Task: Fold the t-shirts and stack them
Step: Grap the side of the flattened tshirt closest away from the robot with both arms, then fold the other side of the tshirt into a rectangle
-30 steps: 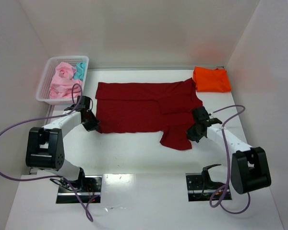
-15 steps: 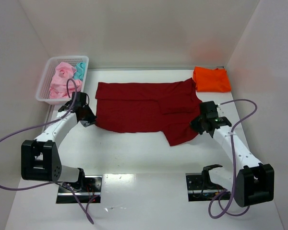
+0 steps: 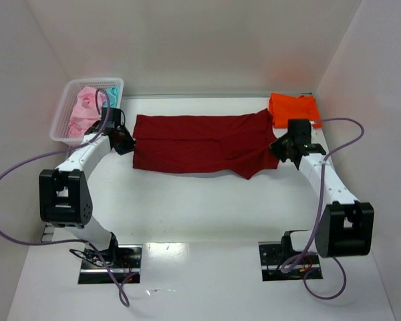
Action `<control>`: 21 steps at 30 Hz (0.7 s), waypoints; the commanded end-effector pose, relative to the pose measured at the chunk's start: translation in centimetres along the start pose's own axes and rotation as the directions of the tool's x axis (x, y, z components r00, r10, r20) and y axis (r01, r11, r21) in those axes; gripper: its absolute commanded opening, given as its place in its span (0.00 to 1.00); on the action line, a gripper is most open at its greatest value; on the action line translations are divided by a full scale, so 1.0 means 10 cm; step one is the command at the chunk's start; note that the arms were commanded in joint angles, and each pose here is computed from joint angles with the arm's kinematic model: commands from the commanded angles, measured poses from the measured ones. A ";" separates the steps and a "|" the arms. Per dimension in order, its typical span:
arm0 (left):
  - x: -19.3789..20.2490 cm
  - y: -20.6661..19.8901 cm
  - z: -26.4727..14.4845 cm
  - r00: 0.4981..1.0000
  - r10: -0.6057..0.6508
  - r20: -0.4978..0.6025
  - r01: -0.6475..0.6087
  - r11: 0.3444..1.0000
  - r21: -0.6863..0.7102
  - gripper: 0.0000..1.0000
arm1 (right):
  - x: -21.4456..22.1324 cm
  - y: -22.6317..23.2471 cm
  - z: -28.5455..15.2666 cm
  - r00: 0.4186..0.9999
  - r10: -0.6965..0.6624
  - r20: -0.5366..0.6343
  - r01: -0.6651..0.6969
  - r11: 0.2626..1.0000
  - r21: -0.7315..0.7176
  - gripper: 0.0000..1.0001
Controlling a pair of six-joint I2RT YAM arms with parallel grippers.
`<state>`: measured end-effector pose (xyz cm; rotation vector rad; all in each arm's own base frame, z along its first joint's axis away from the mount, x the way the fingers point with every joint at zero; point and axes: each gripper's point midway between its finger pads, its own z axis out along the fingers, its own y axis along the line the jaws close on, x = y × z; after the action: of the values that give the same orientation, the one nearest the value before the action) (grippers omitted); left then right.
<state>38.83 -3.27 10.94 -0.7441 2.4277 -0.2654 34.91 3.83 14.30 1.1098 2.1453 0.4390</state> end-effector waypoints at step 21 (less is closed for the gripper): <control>-0.89 -0.38 0.71 0.996 0.021 0.083 -0.027 0.997 0.077 0.00 | -0.77 0.89 0.82 0.997 -0.020 0.076 0.030 0.990 -0.136 0.01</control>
<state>49.10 -1.77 10.12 -0.7179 2.3659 -0.3047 46.53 3.36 14.50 1.0552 2.1057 0.4990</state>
